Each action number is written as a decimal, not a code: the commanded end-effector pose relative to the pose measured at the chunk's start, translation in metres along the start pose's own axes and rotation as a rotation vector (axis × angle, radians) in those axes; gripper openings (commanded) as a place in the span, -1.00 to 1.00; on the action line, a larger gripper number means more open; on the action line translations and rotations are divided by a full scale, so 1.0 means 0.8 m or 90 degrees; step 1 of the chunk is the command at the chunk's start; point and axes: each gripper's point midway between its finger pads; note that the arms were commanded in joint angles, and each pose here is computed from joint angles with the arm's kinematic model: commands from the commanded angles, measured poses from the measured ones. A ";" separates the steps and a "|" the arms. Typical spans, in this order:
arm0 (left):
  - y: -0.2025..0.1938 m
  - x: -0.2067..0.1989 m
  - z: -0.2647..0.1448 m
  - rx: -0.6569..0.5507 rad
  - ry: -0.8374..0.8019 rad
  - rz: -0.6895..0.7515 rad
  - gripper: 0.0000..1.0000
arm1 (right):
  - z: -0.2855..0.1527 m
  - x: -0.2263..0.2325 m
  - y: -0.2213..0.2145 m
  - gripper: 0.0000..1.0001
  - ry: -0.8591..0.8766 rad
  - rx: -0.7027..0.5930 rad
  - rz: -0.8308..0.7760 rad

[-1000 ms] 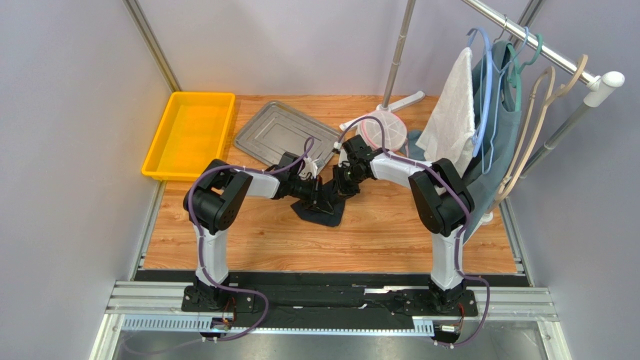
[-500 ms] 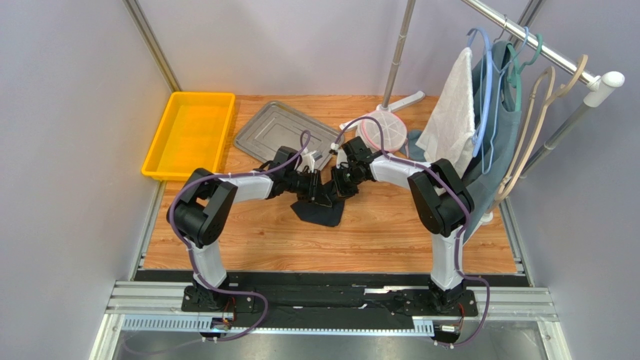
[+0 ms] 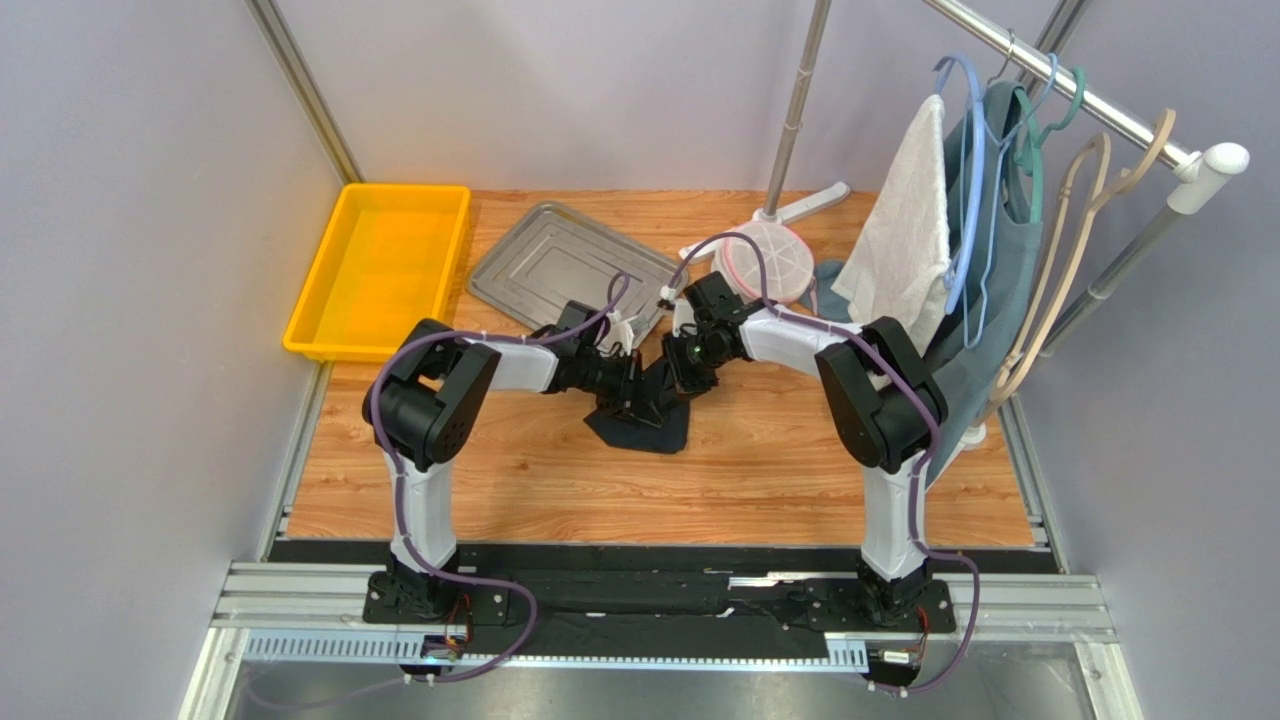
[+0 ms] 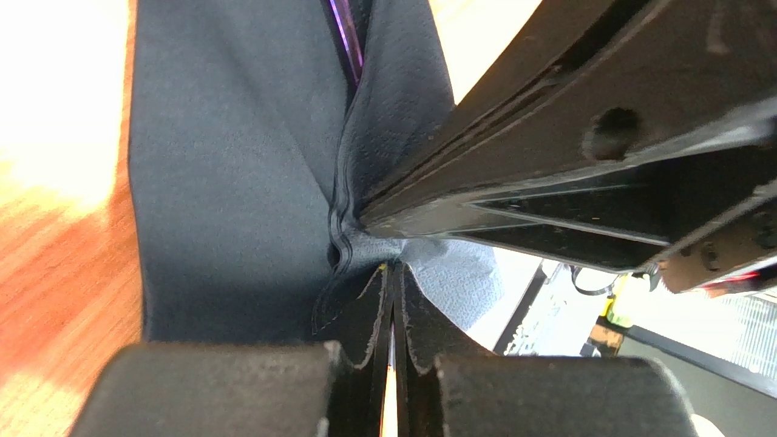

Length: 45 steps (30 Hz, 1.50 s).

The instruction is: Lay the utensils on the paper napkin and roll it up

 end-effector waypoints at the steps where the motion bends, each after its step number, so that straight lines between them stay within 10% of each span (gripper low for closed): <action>1: -0.030 0.069 0.006 0.025 0.135 -0.015 -0.97 | -0.040 0.025 0.034 -0.92 0.004 -0.040 -0.026; 17: -0.017 0.051 0.001 0.007 0.111 0.003 -0.91 | 0.002 -0.011 -0.003 -0.96 -0.035 0.025 0.002; 26: 0.018 -0.028 -0.064 -0.071 0.055 0.096 -0.24 | 0.022 -0.030 -0.042 -1.00 -0.040 0.070 -0.019; 30: 0.020 -0.019 -0.116 -0.097 0.087 0.095 0.44 | 0.021 -0.026 -0.052 -1.00 -0.018 0.066 -0.030; 45: -0.046 0.074 -0.122 -0.008 0.181 -0.058 0.44 | 0.023 -0.032 -0.084 -1.00 -0.014 0.094 -0.003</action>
Point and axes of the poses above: each gripper's point midway between its finger pads, its own z axis out along the fingers, its own x axis along the line the jaws close on, y = z × x, and after that the axes turned 2 degrees about -z, right-handed
